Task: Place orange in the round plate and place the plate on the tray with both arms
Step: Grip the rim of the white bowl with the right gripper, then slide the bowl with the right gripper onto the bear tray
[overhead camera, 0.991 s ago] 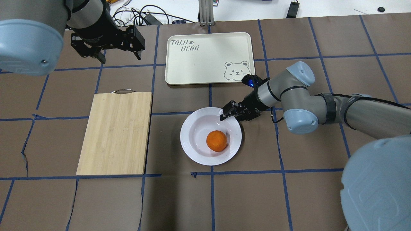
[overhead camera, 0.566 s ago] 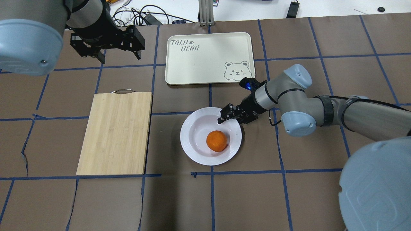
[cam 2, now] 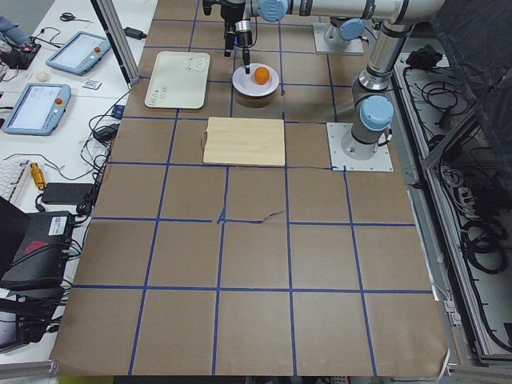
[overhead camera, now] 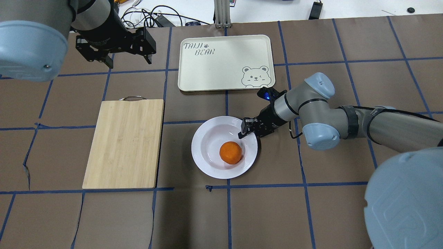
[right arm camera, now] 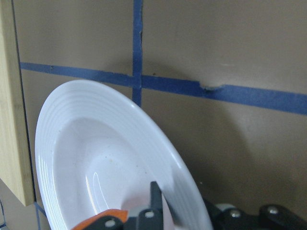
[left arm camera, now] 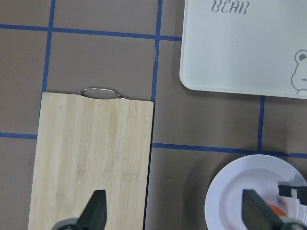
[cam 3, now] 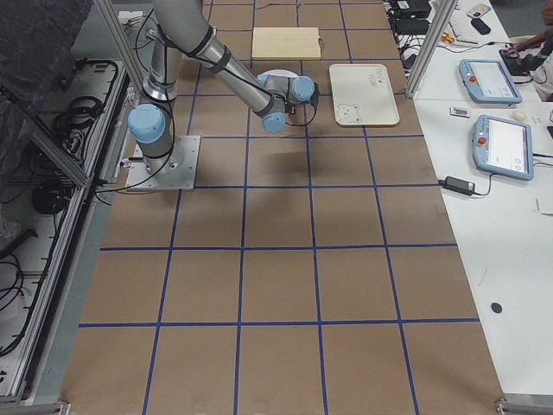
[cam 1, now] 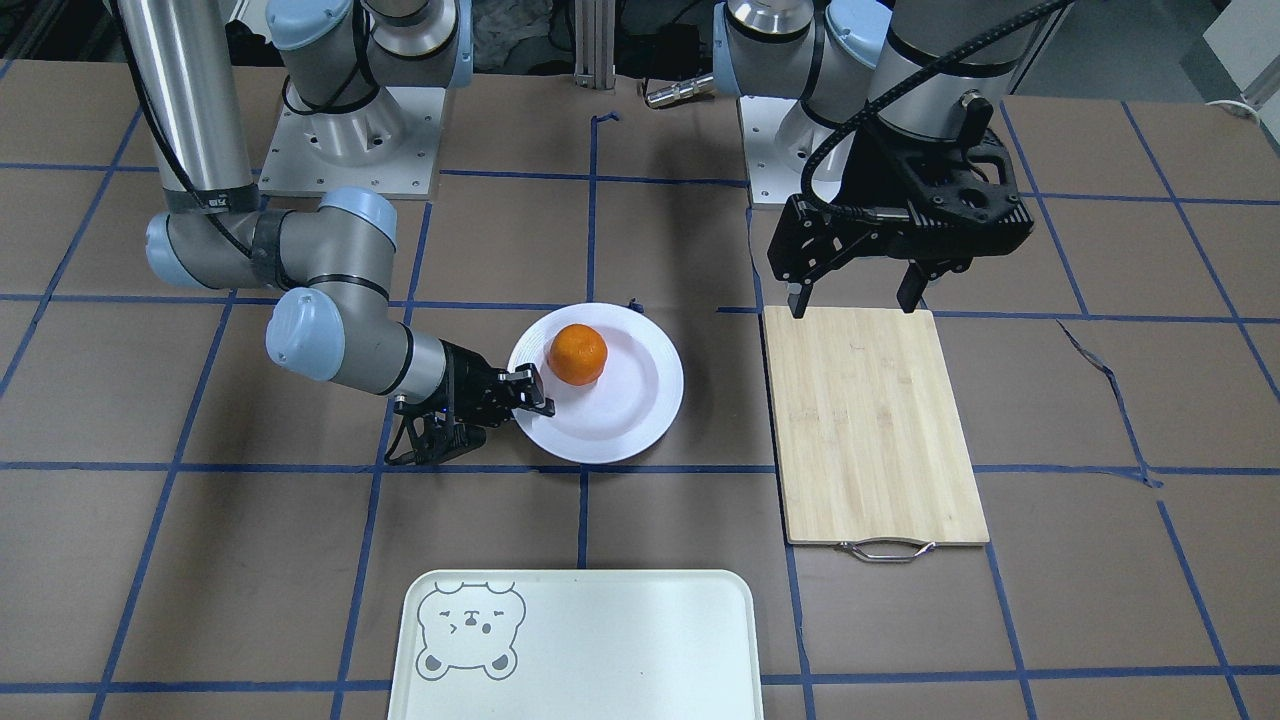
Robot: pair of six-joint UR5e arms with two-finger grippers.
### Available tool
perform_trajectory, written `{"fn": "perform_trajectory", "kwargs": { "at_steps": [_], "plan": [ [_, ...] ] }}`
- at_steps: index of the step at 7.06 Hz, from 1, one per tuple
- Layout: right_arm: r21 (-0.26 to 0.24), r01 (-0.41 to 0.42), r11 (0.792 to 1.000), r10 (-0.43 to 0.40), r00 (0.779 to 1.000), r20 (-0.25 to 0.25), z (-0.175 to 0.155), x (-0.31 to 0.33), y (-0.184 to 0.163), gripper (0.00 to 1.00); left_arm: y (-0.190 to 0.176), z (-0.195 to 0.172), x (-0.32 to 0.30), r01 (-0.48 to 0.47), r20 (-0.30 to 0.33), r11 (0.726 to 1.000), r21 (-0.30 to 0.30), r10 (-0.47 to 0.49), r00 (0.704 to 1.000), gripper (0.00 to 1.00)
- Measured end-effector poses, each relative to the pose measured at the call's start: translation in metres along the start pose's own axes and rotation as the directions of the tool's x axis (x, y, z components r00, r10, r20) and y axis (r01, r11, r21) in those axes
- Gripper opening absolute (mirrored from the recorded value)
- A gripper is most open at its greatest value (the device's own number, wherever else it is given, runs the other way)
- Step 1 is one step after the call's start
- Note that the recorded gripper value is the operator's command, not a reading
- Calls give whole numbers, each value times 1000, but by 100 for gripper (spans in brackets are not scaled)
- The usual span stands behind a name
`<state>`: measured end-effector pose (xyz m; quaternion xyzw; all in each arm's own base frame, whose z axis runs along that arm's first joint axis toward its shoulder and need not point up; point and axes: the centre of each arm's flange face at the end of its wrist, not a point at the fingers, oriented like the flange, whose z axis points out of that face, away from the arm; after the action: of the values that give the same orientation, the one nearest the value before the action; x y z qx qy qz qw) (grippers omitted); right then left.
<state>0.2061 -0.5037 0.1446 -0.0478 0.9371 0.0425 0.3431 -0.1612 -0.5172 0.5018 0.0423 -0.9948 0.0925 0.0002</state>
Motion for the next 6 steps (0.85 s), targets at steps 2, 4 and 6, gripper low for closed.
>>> {"fn": "perform_trajectory", "kwargs": {
  "at_steps": [2, 4, 6],
  "plan": [
    [16, 40, 999, -40, 999, 2, -4, -3, -2, 0, 0, 0, 0, 0, 1, 1000, 1, 0, 1000, 100],
    [106, 122, 987, -121, 992, -16, -16, -11, -12, 0, 0, -1, 0, -1, 1, 1000, 0, 1, 1000, 100],
    [231, 230, 945, -225, 973, -51, -34, -24, -23, 0, 0, -1, 0, -1, 1, 1000, 1, 1, 1000, 100]
  ]
}}
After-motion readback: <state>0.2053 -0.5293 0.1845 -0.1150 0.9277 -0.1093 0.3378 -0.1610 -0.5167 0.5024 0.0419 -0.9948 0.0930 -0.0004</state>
